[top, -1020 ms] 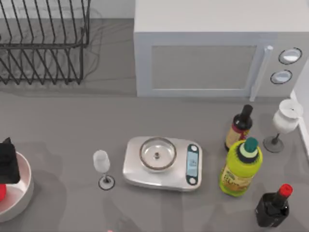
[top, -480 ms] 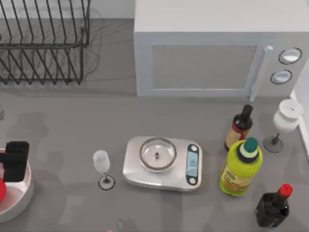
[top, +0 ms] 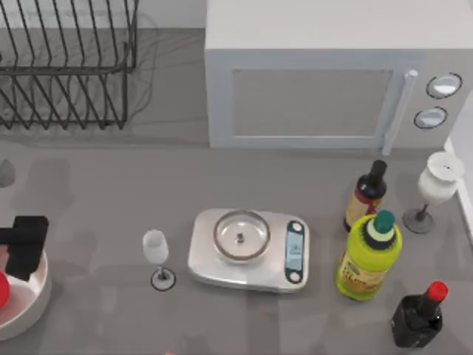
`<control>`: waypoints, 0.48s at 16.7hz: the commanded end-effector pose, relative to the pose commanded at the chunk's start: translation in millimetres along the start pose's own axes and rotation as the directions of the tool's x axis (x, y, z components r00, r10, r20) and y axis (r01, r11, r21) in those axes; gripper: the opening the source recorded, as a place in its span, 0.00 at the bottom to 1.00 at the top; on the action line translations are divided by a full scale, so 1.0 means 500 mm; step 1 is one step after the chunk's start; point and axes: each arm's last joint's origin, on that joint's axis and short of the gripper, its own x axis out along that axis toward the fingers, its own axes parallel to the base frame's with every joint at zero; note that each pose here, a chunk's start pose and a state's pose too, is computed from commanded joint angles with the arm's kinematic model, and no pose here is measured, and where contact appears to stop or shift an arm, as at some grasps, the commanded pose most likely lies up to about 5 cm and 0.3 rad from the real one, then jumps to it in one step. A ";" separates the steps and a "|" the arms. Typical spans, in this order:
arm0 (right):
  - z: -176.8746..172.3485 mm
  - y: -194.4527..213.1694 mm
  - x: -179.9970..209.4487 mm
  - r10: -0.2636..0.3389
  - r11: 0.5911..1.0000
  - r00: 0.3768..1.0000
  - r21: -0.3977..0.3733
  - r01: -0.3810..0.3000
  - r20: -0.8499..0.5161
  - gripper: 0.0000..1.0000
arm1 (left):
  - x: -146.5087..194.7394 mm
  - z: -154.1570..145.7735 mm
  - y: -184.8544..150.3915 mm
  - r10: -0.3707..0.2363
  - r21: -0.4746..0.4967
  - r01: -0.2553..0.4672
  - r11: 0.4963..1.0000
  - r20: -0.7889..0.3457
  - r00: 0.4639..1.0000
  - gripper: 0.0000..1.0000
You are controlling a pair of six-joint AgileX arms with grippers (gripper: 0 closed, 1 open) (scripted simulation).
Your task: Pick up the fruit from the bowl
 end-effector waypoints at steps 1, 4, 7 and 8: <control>0.000 0.000 0.000 0.000 1.000 1.000 0.000 0.000 0.000 1.00 | 0.000 -0.001 0.000 0.000 -0.001 0.000 1.000 0.003 1.000 1.00; 0.000 0.000 0.000 0.000 1.000 1.000 0.000 0.000 0.000 1.00 | 0.021 0.000 0.000 0.000 0.000 0.000 1.000 -0.003 1.000 1.00; 0.000 0.000 0.000 0.000 1.000 1.000 0.000 0.000 0.000 1.00 | 0.075 0.007 0.000 0.000 0.000 0.000 1.000 0.004 1.000 1.00; 0.000 0.000 0.000 0.000 1.000 1.000 0.000 0.000 0.000 1.00 | 0.095 0.009 0.000 0.000 0.000 0.000 1.000 0.011 1.000 1.00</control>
